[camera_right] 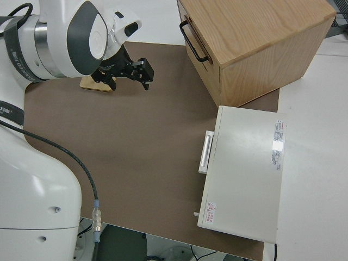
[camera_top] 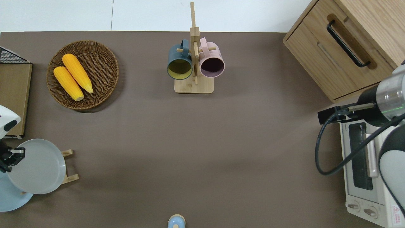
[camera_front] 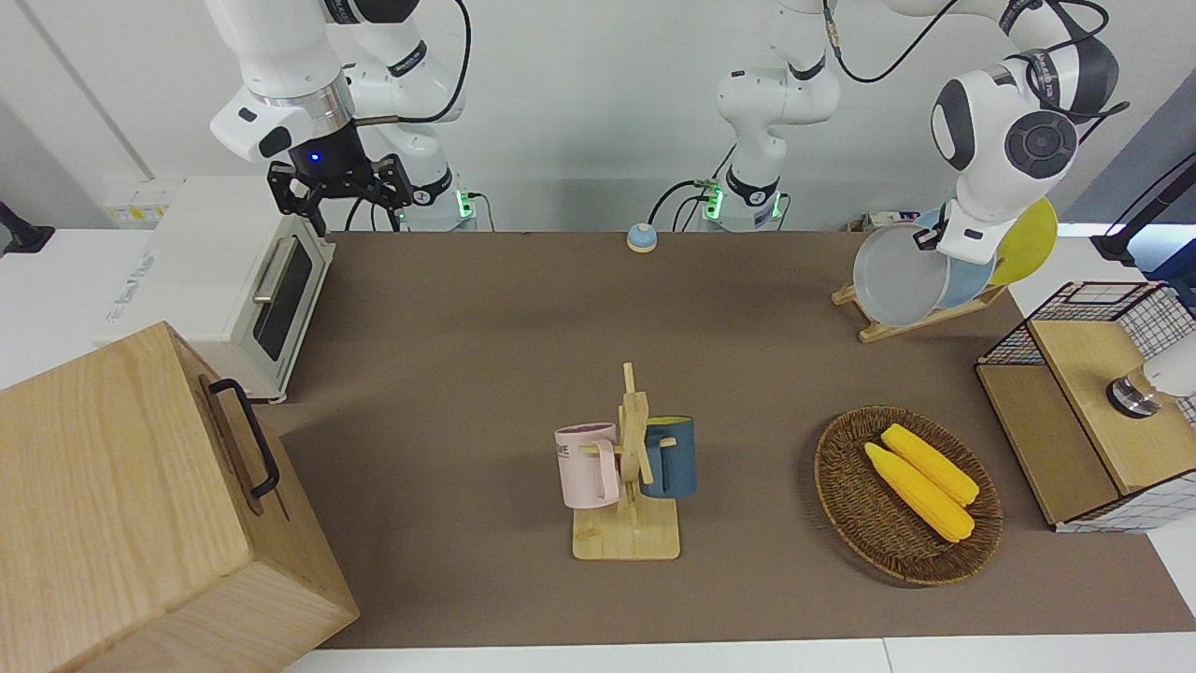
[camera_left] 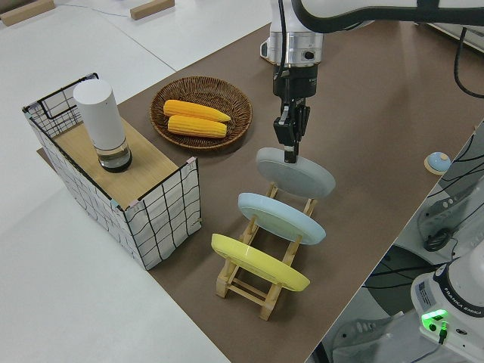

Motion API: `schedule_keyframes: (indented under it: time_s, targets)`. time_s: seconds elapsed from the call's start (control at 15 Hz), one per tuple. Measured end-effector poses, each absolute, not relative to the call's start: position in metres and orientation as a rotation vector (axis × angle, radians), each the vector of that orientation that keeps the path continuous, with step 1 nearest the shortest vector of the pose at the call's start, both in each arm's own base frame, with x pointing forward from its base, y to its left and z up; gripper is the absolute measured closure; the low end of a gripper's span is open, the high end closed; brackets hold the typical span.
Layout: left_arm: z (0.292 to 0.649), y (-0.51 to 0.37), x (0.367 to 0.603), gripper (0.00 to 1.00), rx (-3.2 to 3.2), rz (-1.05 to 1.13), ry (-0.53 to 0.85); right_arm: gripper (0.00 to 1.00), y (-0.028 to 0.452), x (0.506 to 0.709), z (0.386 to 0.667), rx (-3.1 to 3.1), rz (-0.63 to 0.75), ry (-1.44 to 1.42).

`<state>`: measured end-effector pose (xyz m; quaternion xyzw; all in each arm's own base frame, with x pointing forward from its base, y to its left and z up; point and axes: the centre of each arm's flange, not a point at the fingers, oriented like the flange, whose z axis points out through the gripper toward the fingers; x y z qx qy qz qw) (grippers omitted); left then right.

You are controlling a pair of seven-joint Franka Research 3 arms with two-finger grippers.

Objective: Pick gray plate from low plate rack and place it on table with left arm
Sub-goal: 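Lift the gray plate out of the rack with the left gripper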

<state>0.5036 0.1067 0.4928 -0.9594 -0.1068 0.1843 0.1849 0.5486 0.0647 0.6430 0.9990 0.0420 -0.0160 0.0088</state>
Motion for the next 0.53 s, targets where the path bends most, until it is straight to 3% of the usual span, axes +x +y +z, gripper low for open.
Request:
schedule_keyframes:
  time_s: [0.53]
  targets:
    - [0.53,0.096,0.505,0.98,-2.701,0.516,-0.315,0.01,0.065,0.549,0.643,3.121,-0.05,0.131]
